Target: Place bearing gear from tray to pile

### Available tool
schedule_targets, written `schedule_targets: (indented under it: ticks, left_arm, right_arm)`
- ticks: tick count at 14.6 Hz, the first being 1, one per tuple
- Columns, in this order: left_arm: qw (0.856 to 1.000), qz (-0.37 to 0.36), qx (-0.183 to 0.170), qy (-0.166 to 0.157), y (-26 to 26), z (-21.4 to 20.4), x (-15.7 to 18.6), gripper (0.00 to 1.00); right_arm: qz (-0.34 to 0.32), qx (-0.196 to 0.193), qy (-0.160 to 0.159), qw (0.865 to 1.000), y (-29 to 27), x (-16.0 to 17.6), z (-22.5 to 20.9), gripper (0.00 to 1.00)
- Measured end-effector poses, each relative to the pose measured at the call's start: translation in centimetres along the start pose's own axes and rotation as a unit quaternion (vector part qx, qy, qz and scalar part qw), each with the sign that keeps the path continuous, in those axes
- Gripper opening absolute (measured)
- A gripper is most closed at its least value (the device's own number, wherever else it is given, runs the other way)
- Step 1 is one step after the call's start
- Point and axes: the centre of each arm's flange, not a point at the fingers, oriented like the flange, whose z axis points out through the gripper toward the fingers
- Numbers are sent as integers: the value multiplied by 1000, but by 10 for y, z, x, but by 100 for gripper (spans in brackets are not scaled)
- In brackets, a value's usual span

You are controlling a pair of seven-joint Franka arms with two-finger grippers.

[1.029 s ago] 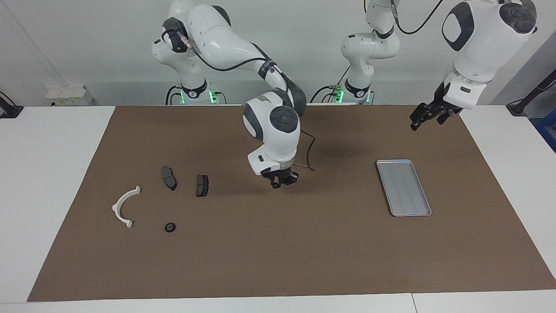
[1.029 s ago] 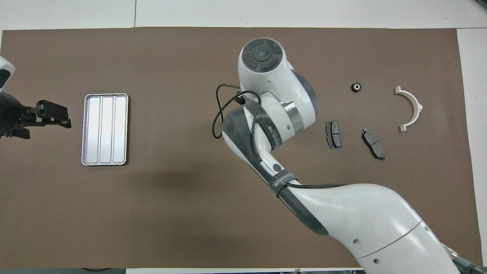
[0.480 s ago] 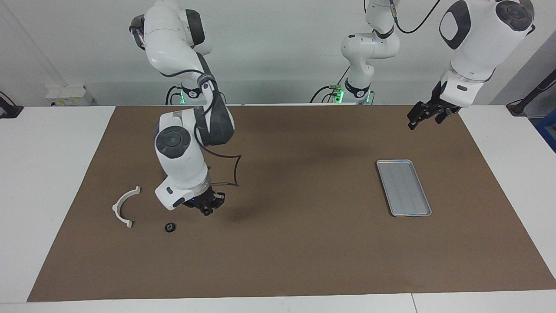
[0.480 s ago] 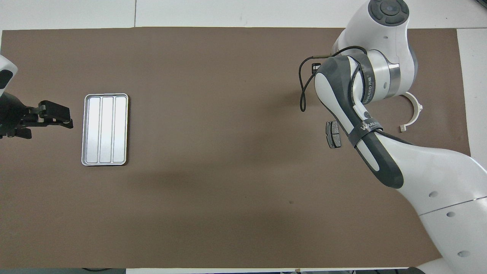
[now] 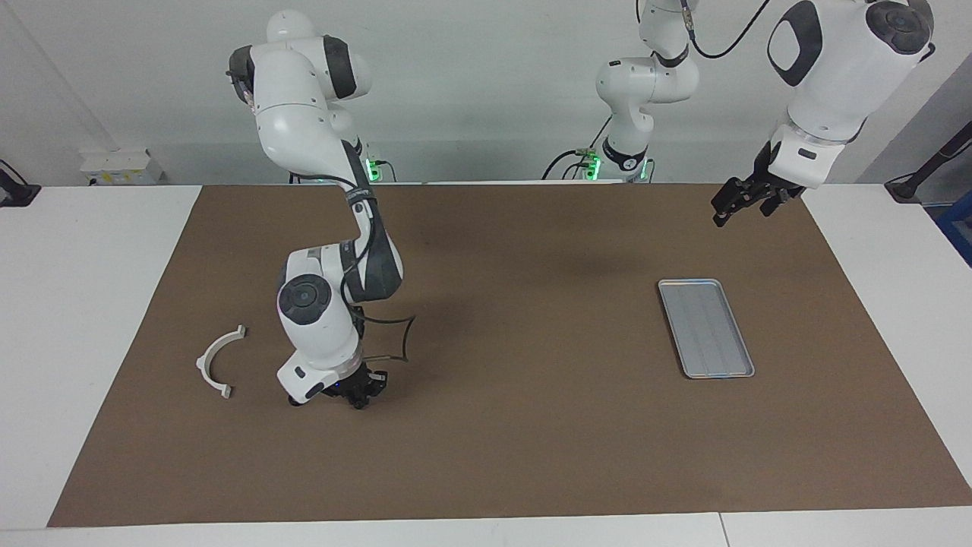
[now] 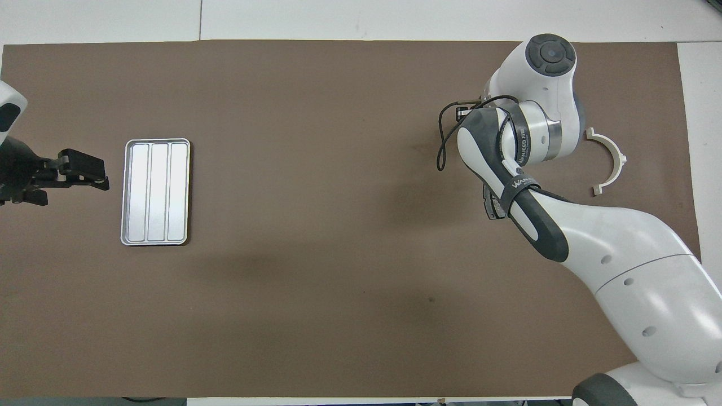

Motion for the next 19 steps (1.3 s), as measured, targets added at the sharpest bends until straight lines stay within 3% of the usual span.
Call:
schedule_targets:
  ticks: [5,6,7,8,13,15,19]
  left_arm:
    - [1000,0,0,0,0,0,0,100]
    - [1000,0,0,0,0,0,0,100]
    - [1000,0,0,0,0,0,0,100]
    - [1000,0,0,0,0,0,0,100]
    - [1000,0,0,0,0,0,0,100]
    - [1000,0,0,0,0,0,0,100]
    - [1000,0,0,0,0,0,0,100]
  right_arm:
    - [0,0,0,1000,-1,0,-1,23]
    - [-1,0,0,1000,-2,0,-1,28]
    - [-2,1,0,1000,-3,-1,-1,35]
    - [-3,1,0,1000,-4,-1,-1,50]
    - [-4,0,-3,1000,-5,-3,-14,99]
    - [-10,-8,-6,1000,-7,-6,-43,100]
    - [-15,-14,-8,1000,-6,-28,-148,100]
